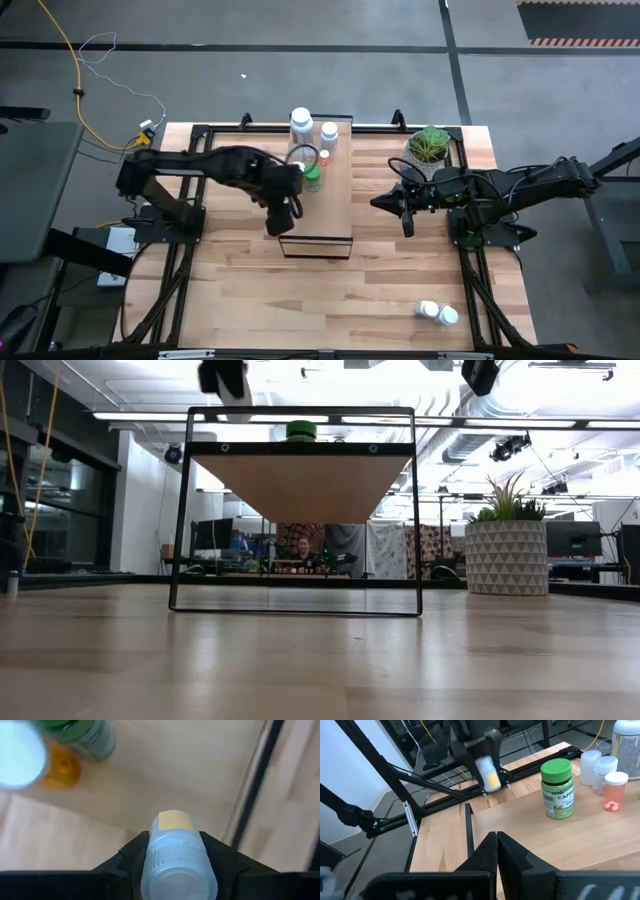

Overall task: Pick and place medicine bottles onto shelf by color
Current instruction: Put the transparent medicine bottle on the shelf, then put the blue medicine bottle

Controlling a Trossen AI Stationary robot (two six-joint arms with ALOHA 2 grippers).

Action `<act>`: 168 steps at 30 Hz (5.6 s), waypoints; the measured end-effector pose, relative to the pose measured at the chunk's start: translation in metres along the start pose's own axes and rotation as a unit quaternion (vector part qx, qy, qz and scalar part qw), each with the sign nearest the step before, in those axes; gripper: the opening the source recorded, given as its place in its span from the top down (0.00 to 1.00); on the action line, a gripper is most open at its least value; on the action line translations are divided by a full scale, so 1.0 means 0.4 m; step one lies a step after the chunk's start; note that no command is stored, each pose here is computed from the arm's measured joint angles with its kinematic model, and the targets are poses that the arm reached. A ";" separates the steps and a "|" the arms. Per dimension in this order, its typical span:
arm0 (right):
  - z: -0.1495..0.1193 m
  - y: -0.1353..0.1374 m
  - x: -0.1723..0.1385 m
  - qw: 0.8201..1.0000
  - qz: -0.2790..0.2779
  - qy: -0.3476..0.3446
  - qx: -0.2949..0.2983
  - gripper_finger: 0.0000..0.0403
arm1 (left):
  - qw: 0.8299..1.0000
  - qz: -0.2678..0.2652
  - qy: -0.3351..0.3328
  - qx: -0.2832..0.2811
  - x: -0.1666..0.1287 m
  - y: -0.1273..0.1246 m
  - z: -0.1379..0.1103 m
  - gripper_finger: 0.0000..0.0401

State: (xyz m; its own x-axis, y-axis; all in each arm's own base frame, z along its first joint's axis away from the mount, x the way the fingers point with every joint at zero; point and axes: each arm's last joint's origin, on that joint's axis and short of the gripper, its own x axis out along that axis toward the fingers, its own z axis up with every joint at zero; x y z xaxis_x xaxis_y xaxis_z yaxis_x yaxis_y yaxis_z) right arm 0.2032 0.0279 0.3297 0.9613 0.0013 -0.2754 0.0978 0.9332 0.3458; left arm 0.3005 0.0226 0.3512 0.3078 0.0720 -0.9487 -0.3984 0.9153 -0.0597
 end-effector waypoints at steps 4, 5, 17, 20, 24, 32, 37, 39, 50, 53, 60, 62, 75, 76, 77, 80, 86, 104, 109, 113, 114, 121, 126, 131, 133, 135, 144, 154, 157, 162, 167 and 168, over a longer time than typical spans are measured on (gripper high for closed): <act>0.000 0.000 0.000 1.000 -0.001 0.000 0.004 1.00 | 0.997 0.040 0.014 0.065 0.054 0.001 0.026 0.66; 0.000 0.000 0.000 1.000 -0.001 0.000 0.004 1.00 | 0.995 0.050 0.013 0.083 0.065 0.000 0.032 0.66; 0.000 0.000 0.000 1.000 -0.001 0.000 0.004 1.00 | 0.973 0.082 0.059 0.209 0.156 0.019 0.070 0.66; 0.000 0.000 0.000 1.000 -0.001 0.000 0.004 1.00 | 0.974 0.070 0.062 0.205 0.159 0.031 0.073 0.66; 0.000 0.000 0.000 1.000 -0.001 0.000 0.004 1.00 | 0.975 0.072 0.064 0.199 0.159 0.048 0.078 0.66; 0.000 0.000 0.000 1.000 -0.001 0.000 0.004 1.00 | 0.976 0.074 0.065 0.194 0.159 0.065 0.081 0.63; 0.000 0.000 0.000 1.000 -0.001 0.000 0.005 1.00 | 0.978 0.047 0.067 0.192 0.160 0.061 0.080 0.53; 0.000 0.000 0.000 1.000 -0.001 0.000 0.005 1.00 | 0.979 0.036 0.068 0.191 0.160 0.059 0.080 0.49; 0.000 0.000 0.000 1.000 -0.001 0.000 0.004 1.00 | 0.982 0.035 0.043 0.181 0.121 0.059 0.085 0.30; 0.000 0.000 0.000 1.000 0.000 0.000 0.004 1.00 | 0.984 0.036 0.017 0.176 0.084 0.058 0.089 0.29; 0.001 0.000 0.000 1.000 0.001 -0.002 0.004 1.00 | 0.989 0.034 -0.036 0.142 -0.027 0.061 0.072 0.29; 0.001 0.001 0.000 1.000 0.002 -0.001 0.004 1.00 | 0.990 0.026 -0.077 0.117 -0.075 0.059 0.058 0.29; 0.001 0.001 0.000 1.000 0.002 -0.002 0.004 1.00 | 0.867 -0.082 -0.491 -0.016 -0.210 0.043 -0.156 0.29; 0.001 0.001 0.000 1.000 0.002 -0.002 0.004 1.00 | 0.856 -0.091 -0.508 -0.026 -0.199 0.043 -0.176 0.29; 0.001 0.001 0.000 1.000 0.002 -0.002 0.004 1.00 | 0.844 -0.101 -0.525 -0.036 -0.189 0.043 -0.194 0.29; 0.007 0.003 0.000 1.000 0.007 -0.014 0.011 1.00 | 0.817 -0.124 -0.560 -0.062 -0.151 0.048 -0.246 0.29; 0.013 0.006 0.000 1.000 0.011 -0.028 -0.004 1.00 | 0.798 -0.141 -0.582 -0.071 -0.096 0.062 -0.317 0.29; 0.038 0.016 -0.003 0.996 0.033 -0.079 0.003 0.98 | 0.810 -0.124 -0.573 0.016 -0.087 0.067 -0.338 0.31; 0.035 0.015 -0.003 0.997 0.030 -0.073 0.002 0.86 | 0.815 -0.121 -0.567 0.017 -0.083 0.067 -0.340 0.31; 0.035 0.015 -0.003 0.997 0.030 -0.073 0.002 0.74 | 0.820 -0.103 -0.563 0.008 -0.079 0.070 -0.340 0.40; 0.035 0.015 -0.003 0.997 0.030 -0.073 0.002 0.71 | 0.820 -0.095 -0.565 0.010 -0.079 0.071 -0.340 0.45; 0.035 0.015 -0.003 0.997 0.032 -0.072 0.002 0.55 | 0.817 -0.071 -0.571 0.036 -0.060 0.073 -0.347 0.96; 0.036 0.017 -0.003 0.997 0.043 -0.071 0.002 0.48 | 0.789 -0.093 -0.608 -0.002 -0.001 0.085 -0.376 0.99; 0.036 0.019 -0.003 0.996 0.055 -0.067 0.011 0.46 | 0.748 -0.134 -0.648 -0.047 0.059 0.098 -0.412 1.00; 0.034 0.019 -0.003 0.996 0.055 -0.064 0.015 0.46 | 0.735 -0.142 -0.661 -0.054 0.065 0.102 -0.420 1.00; 0.031 0.017 -0.002 0.997 0.052 -0.056 0.015 0.46 | 0.730 -0.144 -0.666 -0.056 0.065 0.105 -0.425 1.00; -0.004 0.010 -0.001 0.999 0.031 0.015 0.026 0.46 | 0.725 -0.122 -0.677 -0.021 0.056 0.108 -0.431 1.00; -0.074 0.048 -0.010 0.989 0.038 0.143 0.009 0.46 | 0.727 -0.105 -0.679 -0.008 0.057 0.109 -0.431 1.00; -0.082 0.075 -0.002 0.975 0.024 0.220 -0.006 0.46 | 0.728 -0.107 -0.677 -0.014 0.058 0.109 -0.431 1.00; -0.093 0.130 0.026 0.938 -0.028 0.345 -0.005 0.46 | 0.730 -0.094 -0.676 -0.024 0.059 0.111 -0.431 1.00; -0.115 0.198 0.063 0.900 -0.060 0.422 0.089 0.46 | 0.731 -0.079 -0.678 -0.008 0.059 0.111 -0.431 1.00; -0.123 0.215 0.069 0.893 -0.062 0.432 0.106 0.46 | 0.731 -0.079 -0.678 -0.008 0.059 0.111 -0.431 1.00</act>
State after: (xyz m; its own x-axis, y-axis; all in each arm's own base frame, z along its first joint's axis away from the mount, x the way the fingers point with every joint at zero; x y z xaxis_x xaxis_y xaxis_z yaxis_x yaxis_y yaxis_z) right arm 0.2256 0.1259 0.3076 0.3902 0.2646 -0.8819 0.3253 0.8564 0.4009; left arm 0.1412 -0.0033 0.2726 0.9198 0.3023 0.2501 -0.2722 0.9508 -0.1480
